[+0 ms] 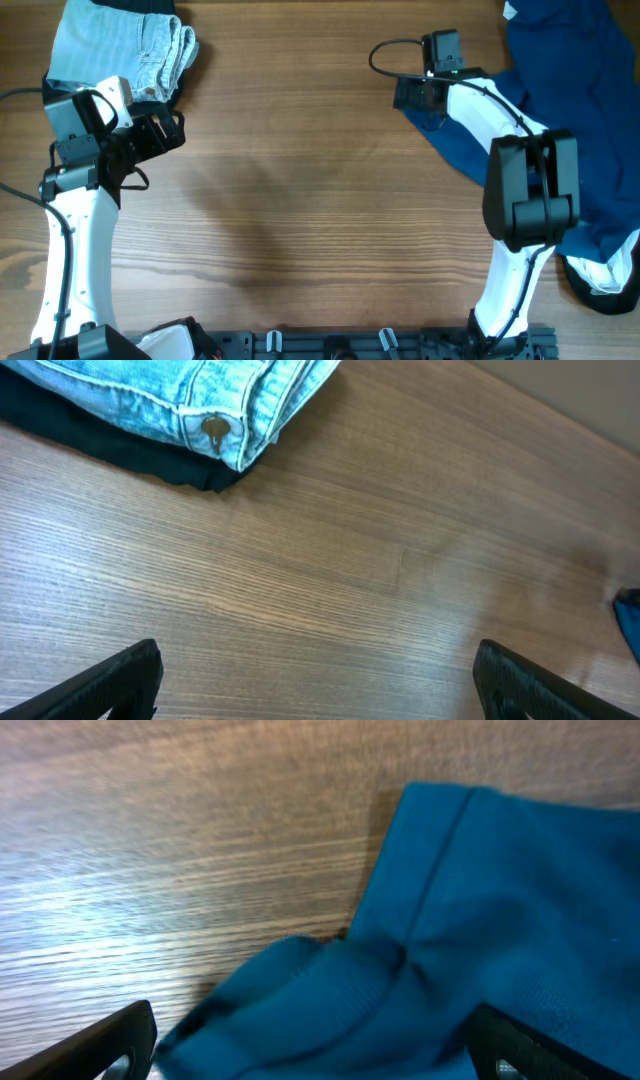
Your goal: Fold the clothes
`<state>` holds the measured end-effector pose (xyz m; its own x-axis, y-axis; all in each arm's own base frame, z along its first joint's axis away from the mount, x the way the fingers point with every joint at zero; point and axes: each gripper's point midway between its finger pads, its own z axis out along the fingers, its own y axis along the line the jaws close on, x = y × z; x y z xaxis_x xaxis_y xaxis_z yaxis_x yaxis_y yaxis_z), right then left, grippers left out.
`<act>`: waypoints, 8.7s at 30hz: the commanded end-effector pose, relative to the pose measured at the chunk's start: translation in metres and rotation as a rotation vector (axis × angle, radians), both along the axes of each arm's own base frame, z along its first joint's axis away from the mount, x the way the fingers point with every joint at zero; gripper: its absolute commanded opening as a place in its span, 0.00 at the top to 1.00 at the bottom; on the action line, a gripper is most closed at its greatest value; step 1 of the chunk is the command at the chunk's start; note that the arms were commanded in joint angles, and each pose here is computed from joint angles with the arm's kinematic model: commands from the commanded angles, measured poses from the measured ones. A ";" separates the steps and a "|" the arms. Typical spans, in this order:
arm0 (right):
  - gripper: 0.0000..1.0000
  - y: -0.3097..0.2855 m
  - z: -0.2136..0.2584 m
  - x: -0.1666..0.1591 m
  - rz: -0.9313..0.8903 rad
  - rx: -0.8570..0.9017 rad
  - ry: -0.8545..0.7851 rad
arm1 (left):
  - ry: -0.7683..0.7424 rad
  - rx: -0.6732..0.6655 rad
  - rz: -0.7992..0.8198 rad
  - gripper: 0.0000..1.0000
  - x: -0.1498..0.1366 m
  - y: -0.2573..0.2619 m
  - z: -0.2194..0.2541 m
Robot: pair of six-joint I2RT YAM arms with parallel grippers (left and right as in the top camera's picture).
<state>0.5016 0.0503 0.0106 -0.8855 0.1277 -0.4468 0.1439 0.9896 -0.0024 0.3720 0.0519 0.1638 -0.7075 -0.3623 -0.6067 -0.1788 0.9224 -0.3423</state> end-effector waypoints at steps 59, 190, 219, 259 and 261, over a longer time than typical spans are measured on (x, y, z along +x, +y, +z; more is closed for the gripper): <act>0.96 0.016 0.350 -0.135 0.146 0.228 -0.379 | -0.216 -0.086 -0.046 0.01 0.020 0.019 0.044; 0.89 -0.090 0.290 -0.020 -0.017 0.098 -0.137 | -0.008 0.426 -0.425 0.96 0.118 -0.143 -0.046; 0.96 -0.160 0.359 -0.041 0.127 0.119 -0.385 | -0.008 0.411 -0.043 0.96 0.095 -0.001 0.031; 0.96 -0.141 0.329 -0.042 0.147 0.163 -0.281 | 0.290 0.379 -1.223 0.23 -0.082 -0.348 -0.096; 0.96 -0.141 0.329 -0.042 0.147 0.163 -0.280 | 0.311 0.388 -1.237 0.23 -0.082 -0.348 -0.108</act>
<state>0.4585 -0.0912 0.3433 -0.7403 0.1127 -0.6628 -0.0094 0.9840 0.1778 0.2868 -0.2966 0.0766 -0.5871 0.7457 -0.3151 0.8041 0.5821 -0.1209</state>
